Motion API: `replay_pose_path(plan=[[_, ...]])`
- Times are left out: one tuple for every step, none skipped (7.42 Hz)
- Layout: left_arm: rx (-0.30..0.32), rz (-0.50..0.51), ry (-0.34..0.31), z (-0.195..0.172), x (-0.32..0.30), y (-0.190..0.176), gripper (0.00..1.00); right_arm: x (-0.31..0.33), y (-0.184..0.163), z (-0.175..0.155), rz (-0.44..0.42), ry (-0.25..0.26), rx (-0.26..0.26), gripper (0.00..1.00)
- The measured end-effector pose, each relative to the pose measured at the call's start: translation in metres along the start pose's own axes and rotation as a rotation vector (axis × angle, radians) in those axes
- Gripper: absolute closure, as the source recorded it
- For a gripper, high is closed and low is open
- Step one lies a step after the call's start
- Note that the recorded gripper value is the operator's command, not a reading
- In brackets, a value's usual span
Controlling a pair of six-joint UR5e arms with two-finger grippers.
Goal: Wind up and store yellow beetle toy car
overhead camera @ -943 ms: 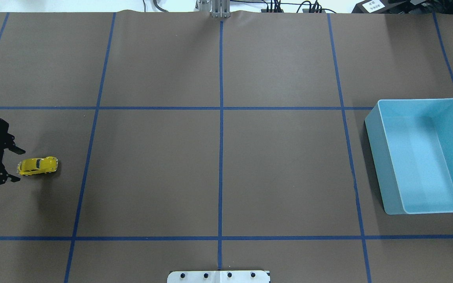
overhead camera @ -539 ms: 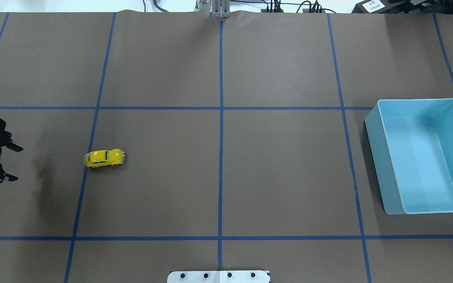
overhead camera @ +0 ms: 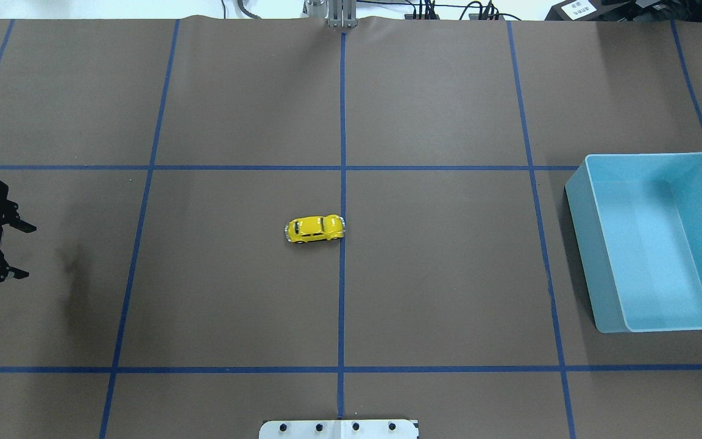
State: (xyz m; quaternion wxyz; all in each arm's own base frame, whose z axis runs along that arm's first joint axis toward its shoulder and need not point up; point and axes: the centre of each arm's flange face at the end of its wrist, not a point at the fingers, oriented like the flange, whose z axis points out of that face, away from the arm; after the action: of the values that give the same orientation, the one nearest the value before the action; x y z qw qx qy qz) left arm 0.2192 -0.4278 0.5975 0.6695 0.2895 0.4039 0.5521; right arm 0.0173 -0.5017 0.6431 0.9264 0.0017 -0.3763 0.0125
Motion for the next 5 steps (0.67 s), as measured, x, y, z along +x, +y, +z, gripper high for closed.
replay_pose_path(plan=[[0.015,-0.066,-0.016,-0.011,-0.002,-0.005,0.0,0.0,0.0,0.0,-0.001,0.0,0.001,0.0],[0.033,-0.166,-0.035,-0.024,-0.005,-0.009,0.0,0.0,0.0,0.0,-0.001,0.0,0.001,0.0],[0.047,-0.269,-0.052,-0.035,-0.01,-0.009,0.0,0.0,0.0,0.0,-0.001,0.0,0.001,0.0],[0.053,-0.385,-0.071,-0.046,-0.017,-0.005,0.0,-0.001,0.0,0.0,-0.002,-0.001,0.001,0.0],[0.054,-0.516,-0.094,-0.059,-0.026,0.004,0.0,-0.001,0.0,-0.001,-0.003,-0.001,0.002,0.0]])
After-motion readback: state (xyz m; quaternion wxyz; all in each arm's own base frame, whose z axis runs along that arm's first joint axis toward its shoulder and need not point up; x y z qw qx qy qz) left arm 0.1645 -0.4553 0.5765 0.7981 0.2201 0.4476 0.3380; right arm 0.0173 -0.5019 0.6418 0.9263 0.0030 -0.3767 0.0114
